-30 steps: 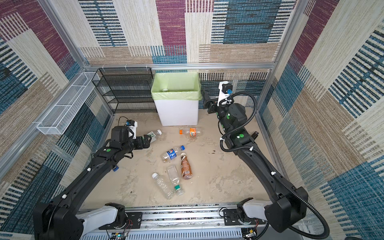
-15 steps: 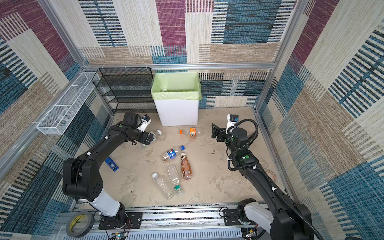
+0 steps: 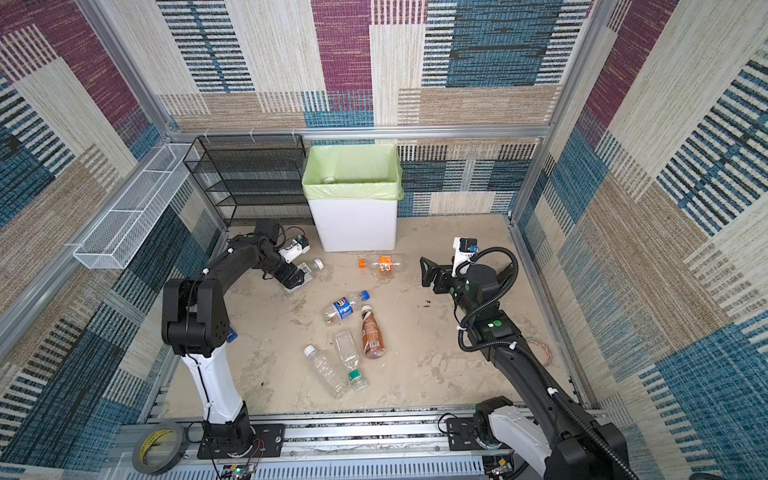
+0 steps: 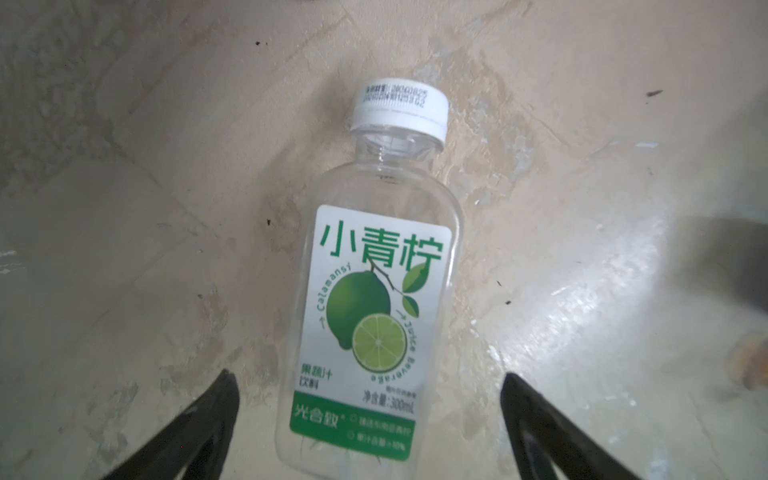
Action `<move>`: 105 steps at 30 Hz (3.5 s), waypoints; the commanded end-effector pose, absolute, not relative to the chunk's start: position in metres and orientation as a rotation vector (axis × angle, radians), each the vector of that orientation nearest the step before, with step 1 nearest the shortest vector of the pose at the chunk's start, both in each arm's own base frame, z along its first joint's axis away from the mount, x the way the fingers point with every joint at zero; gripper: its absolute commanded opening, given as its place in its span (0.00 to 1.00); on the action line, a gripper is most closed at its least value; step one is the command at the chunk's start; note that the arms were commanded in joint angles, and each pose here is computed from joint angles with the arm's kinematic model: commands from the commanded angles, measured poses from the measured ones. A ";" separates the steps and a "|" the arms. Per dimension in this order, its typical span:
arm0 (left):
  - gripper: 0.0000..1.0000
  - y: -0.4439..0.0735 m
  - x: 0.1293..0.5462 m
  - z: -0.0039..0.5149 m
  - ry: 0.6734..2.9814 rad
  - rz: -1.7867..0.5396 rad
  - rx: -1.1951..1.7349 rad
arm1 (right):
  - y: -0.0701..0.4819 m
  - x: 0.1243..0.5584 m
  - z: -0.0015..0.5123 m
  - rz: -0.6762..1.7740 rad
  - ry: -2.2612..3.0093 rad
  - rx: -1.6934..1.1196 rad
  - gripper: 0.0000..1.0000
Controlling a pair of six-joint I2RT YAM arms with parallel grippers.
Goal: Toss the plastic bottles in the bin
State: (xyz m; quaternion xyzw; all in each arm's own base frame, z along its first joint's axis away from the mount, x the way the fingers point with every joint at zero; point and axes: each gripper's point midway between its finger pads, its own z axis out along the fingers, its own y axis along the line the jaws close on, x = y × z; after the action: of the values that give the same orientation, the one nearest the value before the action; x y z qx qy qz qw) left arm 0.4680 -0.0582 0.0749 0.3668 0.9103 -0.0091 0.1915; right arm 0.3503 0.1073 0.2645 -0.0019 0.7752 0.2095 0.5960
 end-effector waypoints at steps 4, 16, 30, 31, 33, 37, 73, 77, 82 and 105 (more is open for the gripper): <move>0.98 -0.065 0.474 0.055 2.580 -0.082 1.104 | 0.108 0.352 0.269 0.504 1.790 0.011 1.00; 0.74 -0.066 0.468 0.045 2.580 -0.082 1.068 | 0.110 0.362 0.267 0.529 1.786 0.041 0.93; 0.57 -0.073 0.459 0.100 2.437 -0.064 0.780 | 0.103 0.355 0.263 0.502 1.783 0.066 0.90; 0.57 -0.075 0.457 0.110 2.409 -0.090 0.711 | 0.103 0.355 0.262 0.502 1.785 0.066 0.90; 0.57 -0.086 0.447 0.130 2.341 -0.188 0.602 | 0.103 0.354 0.260 0.503 1.785 0.066 0.89; 0.58 -0.104 0.426 0.181 2.082 -0.306 0.416 | 0.104 0.353 0.260 0.516 1.784 0.064 0.87; 0.76 -0.188 0.471 0.586 1.251 -0.736 0.336 | 0.118 0.315 0.284 0.595 1.604 -0.056 0.83; 0.76 -0.194 0.543 0.525 1.532 -0.838 0.253 | 0.123 0.310 0.284 0.600 1.606 -0.078 0.83; 0.98 -0.204 0.538 0.515 1.547 -0.834 0.298 | 0.120 0.305 0.287 0.582 1.603 -0.083 0.83; 0.97 -0.130 0.438 0.381 1.831 -0.633 0.191 | 0.143 0.324 0.184 0.513 2.186 -0.138 0.93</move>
State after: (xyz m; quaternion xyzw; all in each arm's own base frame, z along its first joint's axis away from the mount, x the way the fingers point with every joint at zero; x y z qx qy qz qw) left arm 0.4513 -0.1357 0.4080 0.0997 0.7600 -0.2642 0.5854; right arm 0.3389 0.1447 0.2197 -0.0459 0.8296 0.2279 0.5077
